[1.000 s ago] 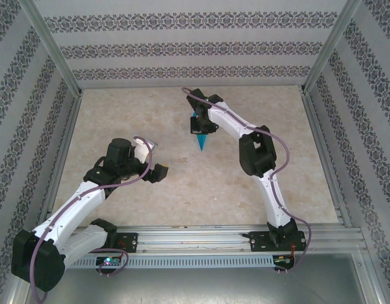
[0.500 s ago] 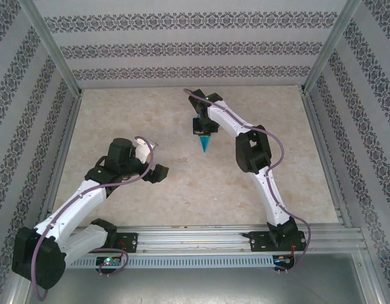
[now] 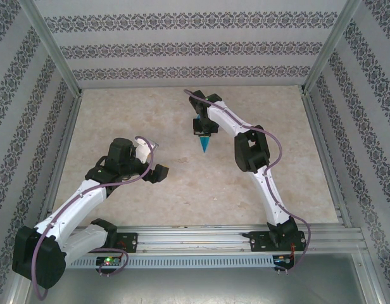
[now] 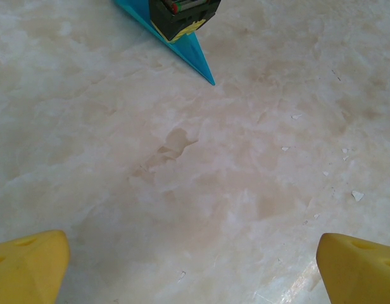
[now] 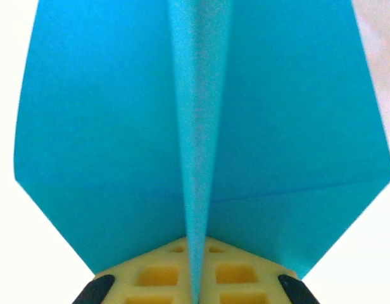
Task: Fold a paper plane with a square sheet of paper (fold left side to right side)
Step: Place the paper plane at the top-center of the table.
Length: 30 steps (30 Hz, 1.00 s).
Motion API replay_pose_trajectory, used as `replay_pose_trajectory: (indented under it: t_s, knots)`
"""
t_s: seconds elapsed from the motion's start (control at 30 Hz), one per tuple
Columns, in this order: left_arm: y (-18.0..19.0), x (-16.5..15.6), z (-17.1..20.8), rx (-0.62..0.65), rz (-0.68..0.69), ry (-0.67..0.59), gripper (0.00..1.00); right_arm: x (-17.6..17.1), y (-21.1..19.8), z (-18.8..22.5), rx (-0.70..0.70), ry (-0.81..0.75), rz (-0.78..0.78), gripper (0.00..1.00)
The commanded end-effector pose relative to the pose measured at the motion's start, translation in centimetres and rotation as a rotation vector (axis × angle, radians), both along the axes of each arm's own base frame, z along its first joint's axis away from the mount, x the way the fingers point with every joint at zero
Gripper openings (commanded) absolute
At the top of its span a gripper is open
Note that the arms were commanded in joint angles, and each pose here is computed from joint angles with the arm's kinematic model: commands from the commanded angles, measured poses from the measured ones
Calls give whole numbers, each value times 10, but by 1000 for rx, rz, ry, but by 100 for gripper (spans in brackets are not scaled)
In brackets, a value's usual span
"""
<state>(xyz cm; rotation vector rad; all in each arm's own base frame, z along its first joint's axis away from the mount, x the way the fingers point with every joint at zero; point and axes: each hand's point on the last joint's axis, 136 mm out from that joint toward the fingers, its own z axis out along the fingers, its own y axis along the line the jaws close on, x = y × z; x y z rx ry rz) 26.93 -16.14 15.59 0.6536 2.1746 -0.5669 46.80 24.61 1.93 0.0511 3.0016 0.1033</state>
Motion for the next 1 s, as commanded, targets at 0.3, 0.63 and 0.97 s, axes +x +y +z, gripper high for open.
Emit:
replay_pose_trajectory:
  t_s: [0.3,0.63,0.97]
  knots:
    - [-2,2,10,-4,-20,-17,100,-8,-5,-13,-18,52,7,27]
    - [-1,2,9,0,-19,-14,100,-7,-4,0,-15,24,11,33]
    - [-1,2,10,0,-19,-17,100,-8,-2,10,-7,11,21,33]
